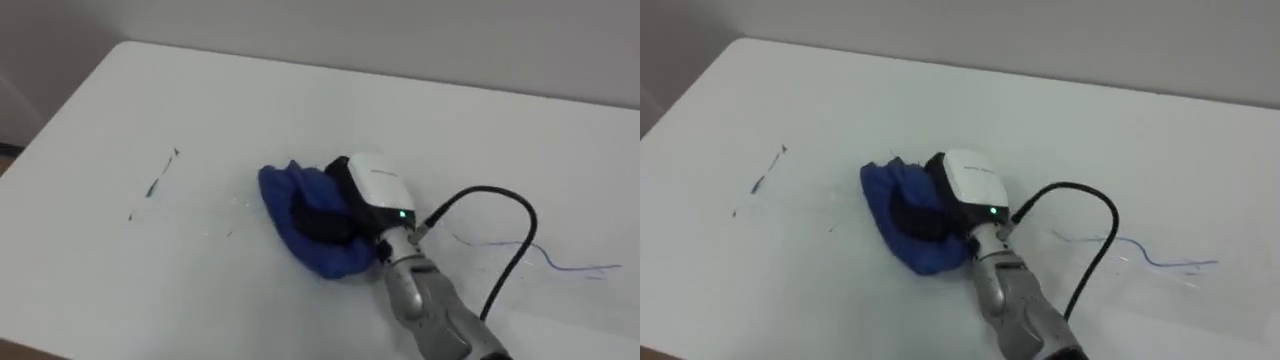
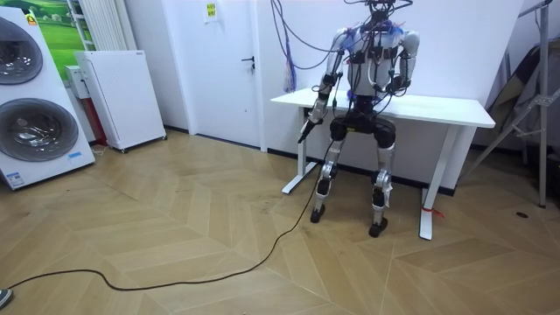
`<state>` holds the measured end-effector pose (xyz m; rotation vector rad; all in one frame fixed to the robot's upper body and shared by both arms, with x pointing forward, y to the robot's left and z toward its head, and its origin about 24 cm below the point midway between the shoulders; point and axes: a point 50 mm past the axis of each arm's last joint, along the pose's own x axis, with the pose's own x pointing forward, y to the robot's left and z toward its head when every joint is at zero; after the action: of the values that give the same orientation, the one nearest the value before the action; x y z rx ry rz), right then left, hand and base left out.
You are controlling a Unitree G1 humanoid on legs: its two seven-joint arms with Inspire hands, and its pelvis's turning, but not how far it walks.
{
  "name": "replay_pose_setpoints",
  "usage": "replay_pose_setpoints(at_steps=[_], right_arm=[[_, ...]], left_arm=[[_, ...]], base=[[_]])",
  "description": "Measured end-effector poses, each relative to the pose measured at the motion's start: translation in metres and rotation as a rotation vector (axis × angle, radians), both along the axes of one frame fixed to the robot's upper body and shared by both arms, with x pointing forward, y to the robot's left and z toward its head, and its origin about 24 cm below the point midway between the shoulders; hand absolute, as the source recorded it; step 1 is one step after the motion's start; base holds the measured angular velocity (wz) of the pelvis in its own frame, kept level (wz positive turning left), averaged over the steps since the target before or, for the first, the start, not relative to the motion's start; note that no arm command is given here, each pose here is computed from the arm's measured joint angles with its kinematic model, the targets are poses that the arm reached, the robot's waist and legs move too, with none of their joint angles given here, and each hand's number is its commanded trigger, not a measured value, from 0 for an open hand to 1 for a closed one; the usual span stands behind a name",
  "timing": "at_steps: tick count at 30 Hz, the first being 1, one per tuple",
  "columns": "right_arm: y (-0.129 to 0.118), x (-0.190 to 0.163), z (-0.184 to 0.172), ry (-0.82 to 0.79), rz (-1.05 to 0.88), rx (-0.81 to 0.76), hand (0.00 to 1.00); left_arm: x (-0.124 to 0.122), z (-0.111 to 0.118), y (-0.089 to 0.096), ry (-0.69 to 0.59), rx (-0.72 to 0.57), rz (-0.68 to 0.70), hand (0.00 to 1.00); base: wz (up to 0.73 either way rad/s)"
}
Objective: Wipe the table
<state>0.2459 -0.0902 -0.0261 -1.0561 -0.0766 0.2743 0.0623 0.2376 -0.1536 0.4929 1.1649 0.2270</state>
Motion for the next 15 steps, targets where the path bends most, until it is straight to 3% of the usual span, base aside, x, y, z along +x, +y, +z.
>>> replay_pose_setpoints(at_steps=[2,7,10,15], right_arm=[[-0.016,-0.013,-0.009,-0.004,-0.047,0.012,1.00],[-0.114,-0.096,-0.040,-0.012,-0.456,0.005,1.00],[-0.155,-0.133,-0.043,-0.019,-0.673,-0.005,1.00],[-0.172,-0.140,-0.046,-0.010,-0.773,-0.020,1.00]], left_arm=[[-0.008,-0.001,0.001,0.017,0.005,0.007,0.00],[-0.011,0.010,0.031,-0.005,0.107,0.019,0.00],[-0.009,0.012,0.037,-0.013,0.127,0.017,0.00],[-0.009,0.013,0.036,-0.023,0.136,0.012,0.00]], base=[[0.54],[0.35],[0.00],[-0.14]])
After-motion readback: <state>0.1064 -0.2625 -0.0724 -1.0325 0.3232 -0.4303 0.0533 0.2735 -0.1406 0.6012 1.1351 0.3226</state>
